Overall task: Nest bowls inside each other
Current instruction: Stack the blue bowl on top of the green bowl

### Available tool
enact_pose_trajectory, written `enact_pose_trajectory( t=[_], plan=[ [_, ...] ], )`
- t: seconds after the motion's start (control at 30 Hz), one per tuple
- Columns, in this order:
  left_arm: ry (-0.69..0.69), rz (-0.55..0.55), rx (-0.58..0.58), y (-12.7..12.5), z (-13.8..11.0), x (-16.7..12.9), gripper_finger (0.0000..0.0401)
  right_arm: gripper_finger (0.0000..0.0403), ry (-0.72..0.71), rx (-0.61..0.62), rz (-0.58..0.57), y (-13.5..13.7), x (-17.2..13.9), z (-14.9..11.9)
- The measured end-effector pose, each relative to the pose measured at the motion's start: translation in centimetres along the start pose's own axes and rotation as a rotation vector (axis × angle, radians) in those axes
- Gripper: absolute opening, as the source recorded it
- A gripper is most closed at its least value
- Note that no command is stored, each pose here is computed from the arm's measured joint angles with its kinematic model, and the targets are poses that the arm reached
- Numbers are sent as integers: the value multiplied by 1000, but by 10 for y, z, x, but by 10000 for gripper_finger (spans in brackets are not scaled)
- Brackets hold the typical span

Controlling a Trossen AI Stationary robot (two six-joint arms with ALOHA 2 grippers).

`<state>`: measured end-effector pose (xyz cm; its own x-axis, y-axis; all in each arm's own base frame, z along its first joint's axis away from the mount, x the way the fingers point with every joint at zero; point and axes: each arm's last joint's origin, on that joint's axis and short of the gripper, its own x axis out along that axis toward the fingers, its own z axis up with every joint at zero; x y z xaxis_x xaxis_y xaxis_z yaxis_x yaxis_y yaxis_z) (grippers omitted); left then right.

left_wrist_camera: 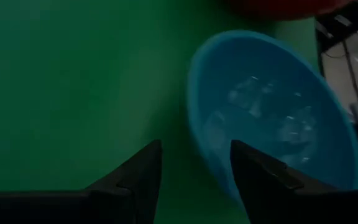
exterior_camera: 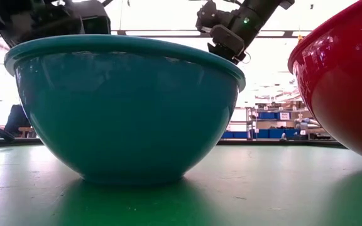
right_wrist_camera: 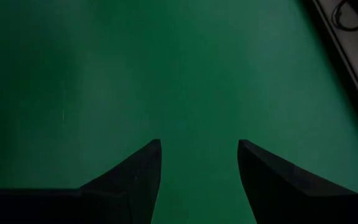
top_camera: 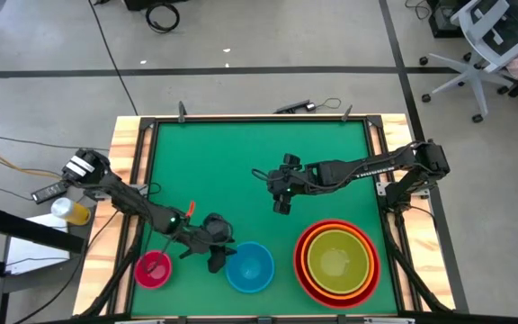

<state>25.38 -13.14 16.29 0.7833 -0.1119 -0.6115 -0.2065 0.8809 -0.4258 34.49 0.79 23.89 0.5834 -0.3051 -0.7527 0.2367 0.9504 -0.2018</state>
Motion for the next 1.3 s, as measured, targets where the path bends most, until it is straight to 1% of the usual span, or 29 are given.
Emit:
enact_pose_trajectory(
  t=[0.2, 0.27, 0.37, 0.47, 0.7, 0.87, 1.03, 1.13, 1.3],
  plan=[
    [4, -26, -1, -7, 5, 3, 191, 215, 1, 0, 0, 0, 0, 0],
    [16, -6, -4, -4, 5, 3, 182, 214, 2, 3, 0, 0, 0, 0],
    [42, 41, -32, 2, 3, 6, 153, 212, 3, 6, 1, 0, 0, 0],
    [67, 77, -32, 8, 0, 12, 116, 209, 13, 15, 1, 0, 0, -1],
    [63, 76, -18, 9, 1, 14, 57, 208, 43, 14, -3, 0, 0, -4],
    [85, 39, -11, 8, 1, 14, 25, 208, 45, 13, -3, 0, 0, -4],
    [108, 20, 1, 7, 0, 14, 17, 208, 45, 13, -3, 0, 0, -4],
    [115, 17, 29, 6, 0, 14, 16, 208, 46, 12, -3, 0, 0, -4],
    [163, 70, 143, -2, 21, 12, 15, 208, 63, 11, -13, -3, -8, 3]
  ],
)
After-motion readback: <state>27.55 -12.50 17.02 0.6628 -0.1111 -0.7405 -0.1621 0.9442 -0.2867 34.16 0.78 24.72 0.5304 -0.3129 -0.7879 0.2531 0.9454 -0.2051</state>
